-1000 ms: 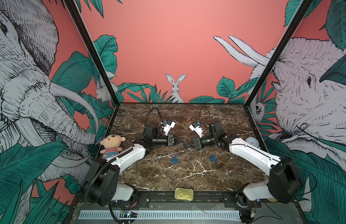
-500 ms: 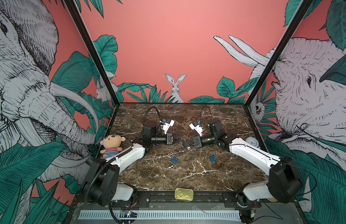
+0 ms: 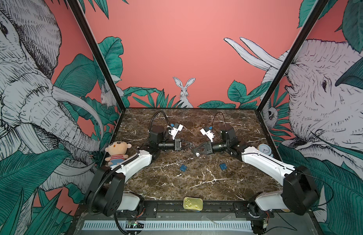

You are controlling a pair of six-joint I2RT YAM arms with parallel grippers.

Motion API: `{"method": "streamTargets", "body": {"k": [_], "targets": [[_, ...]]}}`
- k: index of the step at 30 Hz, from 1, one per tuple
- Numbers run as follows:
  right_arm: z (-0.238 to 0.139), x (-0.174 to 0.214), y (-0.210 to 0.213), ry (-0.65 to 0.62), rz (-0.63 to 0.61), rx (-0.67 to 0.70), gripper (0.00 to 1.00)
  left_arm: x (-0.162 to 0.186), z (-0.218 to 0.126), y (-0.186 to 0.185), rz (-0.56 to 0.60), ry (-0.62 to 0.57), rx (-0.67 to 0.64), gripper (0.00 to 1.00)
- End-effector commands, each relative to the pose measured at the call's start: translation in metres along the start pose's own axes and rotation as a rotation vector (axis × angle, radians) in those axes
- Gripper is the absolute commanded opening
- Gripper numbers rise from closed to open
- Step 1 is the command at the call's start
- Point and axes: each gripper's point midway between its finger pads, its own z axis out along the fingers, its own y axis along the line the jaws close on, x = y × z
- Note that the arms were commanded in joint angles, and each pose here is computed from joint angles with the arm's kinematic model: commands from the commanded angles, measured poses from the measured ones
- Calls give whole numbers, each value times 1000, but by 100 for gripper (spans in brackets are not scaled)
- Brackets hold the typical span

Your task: Lock with the key

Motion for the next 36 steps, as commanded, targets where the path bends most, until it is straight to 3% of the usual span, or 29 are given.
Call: {"method": "streamTargets", "body": {"k": [1, 15, 36], "targets": [[-17, -25, 85, -72, -239, -237, 0, 16, 7, 24, -38, 28, -53, 0], [-19, -33, 96, -107, -225, -304, 0, 23, 10, 33, -64, 18, -32, 0], [-16, -47, 79, -181, -243, -208, 0, 70, 19, 7, -81, 86, 8, 0]]}}
